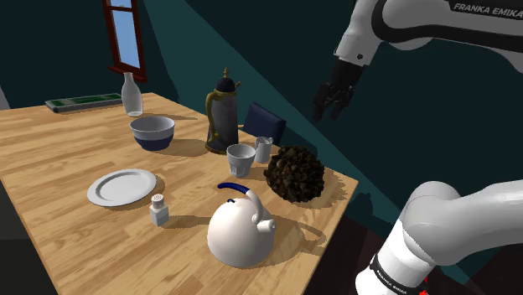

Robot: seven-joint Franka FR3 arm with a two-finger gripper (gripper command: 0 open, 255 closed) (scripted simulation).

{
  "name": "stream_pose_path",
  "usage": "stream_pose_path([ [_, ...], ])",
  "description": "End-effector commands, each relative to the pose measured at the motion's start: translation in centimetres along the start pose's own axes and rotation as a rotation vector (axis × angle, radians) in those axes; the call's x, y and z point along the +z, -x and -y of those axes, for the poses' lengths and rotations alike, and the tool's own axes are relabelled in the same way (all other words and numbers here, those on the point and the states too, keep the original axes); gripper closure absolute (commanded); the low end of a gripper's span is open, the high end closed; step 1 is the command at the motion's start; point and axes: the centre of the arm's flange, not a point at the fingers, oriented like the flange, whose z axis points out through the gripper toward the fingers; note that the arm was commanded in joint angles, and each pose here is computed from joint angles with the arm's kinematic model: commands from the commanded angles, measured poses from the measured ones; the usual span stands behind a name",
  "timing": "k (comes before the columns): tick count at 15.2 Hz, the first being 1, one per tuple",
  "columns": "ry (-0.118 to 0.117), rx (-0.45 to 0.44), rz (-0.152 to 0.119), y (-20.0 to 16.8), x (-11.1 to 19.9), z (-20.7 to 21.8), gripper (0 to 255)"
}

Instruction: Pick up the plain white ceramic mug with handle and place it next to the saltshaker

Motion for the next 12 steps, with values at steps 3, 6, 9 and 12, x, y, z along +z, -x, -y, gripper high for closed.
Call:
stream_pose_path([
  [3,0.009,0.009,-0.006,-1.9,1.7,-0.1,0],
  [6,0.024,0.021,-0.014,-4.7,4.3,-0.4,0],
  [9,0.038,0.034,-0.022,-7.6,6.9,-0.7,0],
  [12,0.052,0.047,-0.031,-10.4,9.4,-1.1,0],
])
